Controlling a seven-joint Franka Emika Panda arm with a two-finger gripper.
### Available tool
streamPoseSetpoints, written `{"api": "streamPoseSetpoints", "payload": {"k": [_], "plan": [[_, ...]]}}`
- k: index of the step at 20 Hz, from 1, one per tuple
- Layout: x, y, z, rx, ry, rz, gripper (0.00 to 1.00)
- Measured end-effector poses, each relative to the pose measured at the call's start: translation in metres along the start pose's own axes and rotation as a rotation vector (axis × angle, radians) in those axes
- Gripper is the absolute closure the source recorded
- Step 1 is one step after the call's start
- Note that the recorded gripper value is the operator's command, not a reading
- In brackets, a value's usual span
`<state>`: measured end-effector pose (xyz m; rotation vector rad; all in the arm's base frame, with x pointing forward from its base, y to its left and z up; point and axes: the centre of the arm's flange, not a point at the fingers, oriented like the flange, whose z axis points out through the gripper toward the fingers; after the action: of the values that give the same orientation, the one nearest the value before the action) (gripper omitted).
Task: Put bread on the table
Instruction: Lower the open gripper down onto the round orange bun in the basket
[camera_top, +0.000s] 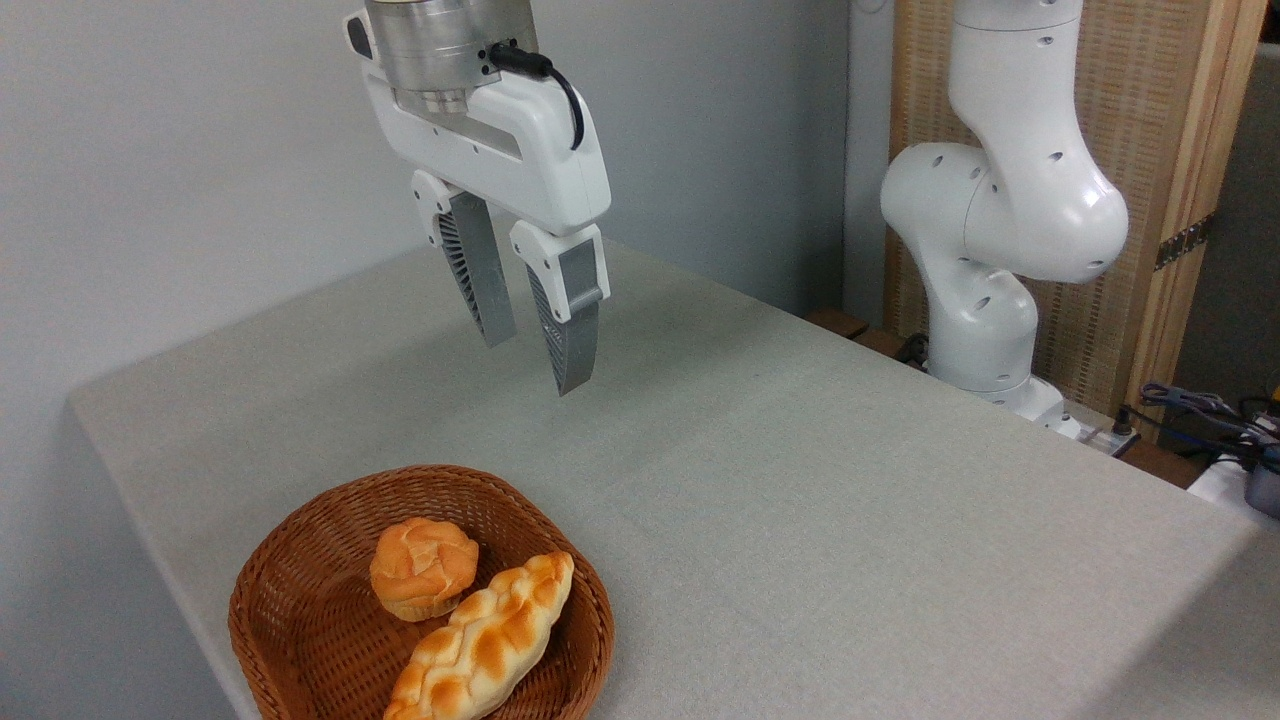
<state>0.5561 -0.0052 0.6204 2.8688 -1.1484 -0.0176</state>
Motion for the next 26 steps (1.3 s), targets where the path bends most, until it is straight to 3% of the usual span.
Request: {"api": "streamPoseSetpoints", "payload": {"k": [15,20,26], "plan": [[0.001,-0.011,0.003,0.033,0.047,-0.015,0.00],[0.016,-0.018,0.018,0.110,0.128,-0.004,0.00],[0.046,-0.009,0.081,0.199,0.217,0.086,0.00]]}}
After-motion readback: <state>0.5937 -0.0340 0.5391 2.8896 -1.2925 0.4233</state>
